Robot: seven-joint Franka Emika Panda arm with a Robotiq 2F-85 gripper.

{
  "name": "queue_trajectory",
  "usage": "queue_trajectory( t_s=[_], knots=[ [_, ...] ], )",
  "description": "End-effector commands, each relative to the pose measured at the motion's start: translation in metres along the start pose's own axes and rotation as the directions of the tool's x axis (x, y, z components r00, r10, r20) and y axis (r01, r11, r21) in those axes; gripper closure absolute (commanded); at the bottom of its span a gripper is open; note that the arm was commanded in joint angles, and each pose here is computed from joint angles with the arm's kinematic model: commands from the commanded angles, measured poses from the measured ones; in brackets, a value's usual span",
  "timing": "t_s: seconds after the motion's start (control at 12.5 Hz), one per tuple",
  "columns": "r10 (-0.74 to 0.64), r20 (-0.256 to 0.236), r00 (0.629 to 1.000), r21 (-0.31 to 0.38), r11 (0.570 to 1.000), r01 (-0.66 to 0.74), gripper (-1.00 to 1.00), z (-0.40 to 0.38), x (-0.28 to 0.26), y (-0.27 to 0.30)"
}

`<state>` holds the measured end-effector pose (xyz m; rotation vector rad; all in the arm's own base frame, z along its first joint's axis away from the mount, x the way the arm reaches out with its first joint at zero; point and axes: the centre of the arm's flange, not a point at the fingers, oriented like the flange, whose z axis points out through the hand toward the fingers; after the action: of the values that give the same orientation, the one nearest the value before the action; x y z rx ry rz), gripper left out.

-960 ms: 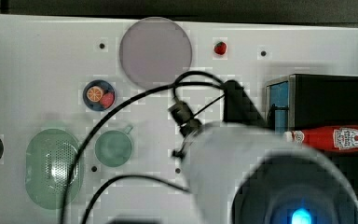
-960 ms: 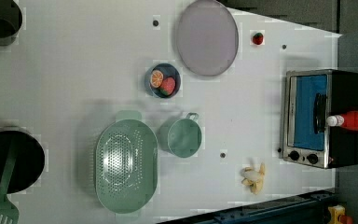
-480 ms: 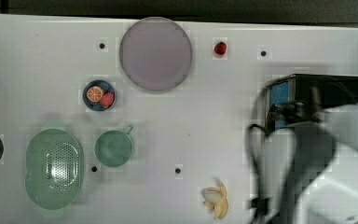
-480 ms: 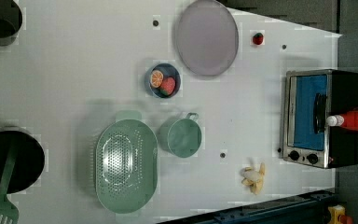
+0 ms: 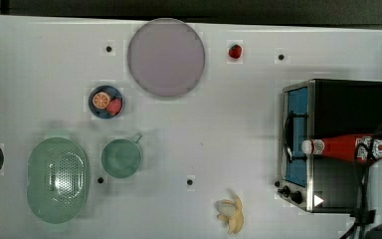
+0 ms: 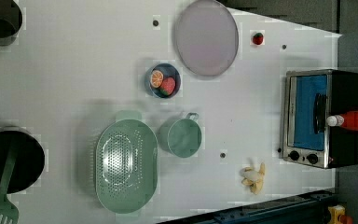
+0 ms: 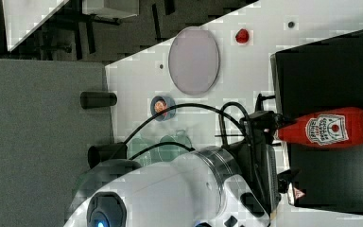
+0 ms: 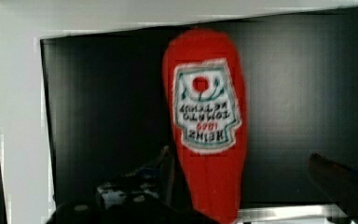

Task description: Pick Ketchup from oven and place it on table.

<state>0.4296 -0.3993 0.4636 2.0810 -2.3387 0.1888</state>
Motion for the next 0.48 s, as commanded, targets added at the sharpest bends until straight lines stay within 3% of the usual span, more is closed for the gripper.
queue_trajectory(
  t_s=[0.08, 0.32, 0.48],
  knots=[
    [-0.007, -0.017, 1.000, -0.044, 0.999, 0.006, -1.00, 0.018, -0.011, -0.023],
    [-0.006, -0.054, 0.999, -0.039, 0.999, 0.004, -1.00, 0.026, 0.008, -0.028],
    [-0.046, -0.051, 0.998, -0.032, 0.999, 0.044, -1.00, 0.045, 0.010, -0.033]
  ],
)
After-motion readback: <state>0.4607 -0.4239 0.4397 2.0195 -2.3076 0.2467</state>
